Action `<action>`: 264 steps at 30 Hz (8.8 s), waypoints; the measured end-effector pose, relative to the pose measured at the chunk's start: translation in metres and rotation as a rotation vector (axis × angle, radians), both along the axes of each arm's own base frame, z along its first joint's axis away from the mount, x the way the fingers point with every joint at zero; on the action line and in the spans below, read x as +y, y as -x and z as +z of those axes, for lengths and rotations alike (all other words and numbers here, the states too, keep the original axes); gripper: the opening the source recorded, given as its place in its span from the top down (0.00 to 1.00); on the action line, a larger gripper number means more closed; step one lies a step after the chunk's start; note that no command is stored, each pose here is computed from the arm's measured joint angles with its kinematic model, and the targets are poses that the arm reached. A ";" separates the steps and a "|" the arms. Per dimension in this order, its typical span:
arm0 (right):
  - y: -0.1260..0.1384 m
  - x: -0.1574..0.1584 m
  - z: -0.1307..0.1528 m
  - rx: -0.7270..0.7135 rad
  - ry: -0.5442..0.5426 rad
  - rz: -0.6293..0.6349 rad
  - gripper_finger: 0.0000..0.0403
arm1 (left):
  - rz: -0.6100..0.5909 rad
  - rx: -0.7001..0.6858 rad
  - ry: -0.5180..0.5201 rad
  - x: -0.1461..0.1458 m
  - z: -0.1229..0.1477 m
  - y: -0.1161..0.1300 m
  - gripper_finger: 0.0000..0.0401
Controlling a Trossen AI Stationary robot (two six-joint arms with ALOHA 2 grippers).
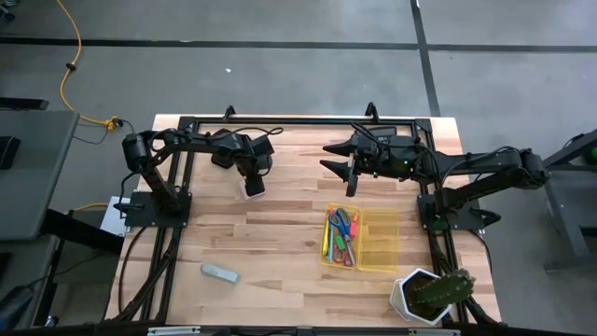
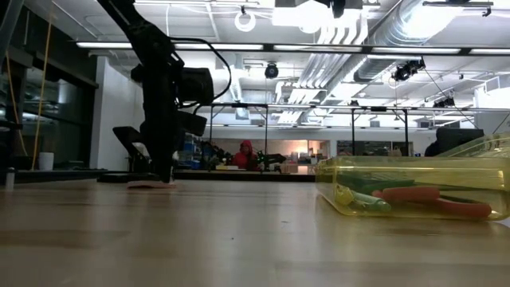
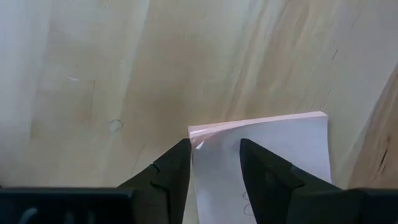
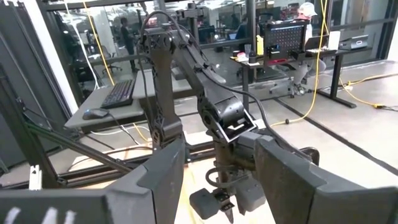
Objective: Pack school essentials
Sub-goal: Put the sticky notes into the supply box, then return to Home Position
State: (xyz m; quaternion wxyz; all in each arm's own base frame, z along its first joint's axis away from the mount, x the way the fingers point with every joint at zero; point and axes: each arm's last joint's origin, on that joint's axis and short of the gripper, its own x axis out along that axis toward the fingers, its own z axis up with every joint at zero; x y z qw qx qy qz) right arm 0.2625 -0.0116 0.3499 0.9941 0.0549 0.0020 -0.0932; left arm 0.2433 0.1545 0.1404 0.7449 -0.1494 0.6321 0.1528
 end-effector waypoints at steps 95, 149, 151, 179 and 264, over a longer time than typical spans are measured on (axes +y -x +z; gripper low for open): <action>-0.051 -0.017 -0.017 -0.015 -0.345 -0.170 0.33 | 0.125 -1.289 -0.416 -0.078 0.209 0.003 1.00; 0.035 -0.004 -0.041 0.053 -0.376 0.135 1.00 | 0.114 -1.562 -0.222 -0.124 0.197 0.100 0.53; 0.036 0.000 -0.048 -0.017 -0.408 0.147 1.00 | 0.087 -1.554 -0.226 -0.126 0.195 0.098 0.53; 0.048 0.069 -0.129 0.462 -0.975 -0.278 1.00 | 0.030 -1.537 -0.291 -0.127 0.194 0.099 0.53; 0.043 -0.006 0.046 0.114 0.006 0.074 0.76 | 0.053 -1.602 -0.261 -0.128 0.200 0.100 0.53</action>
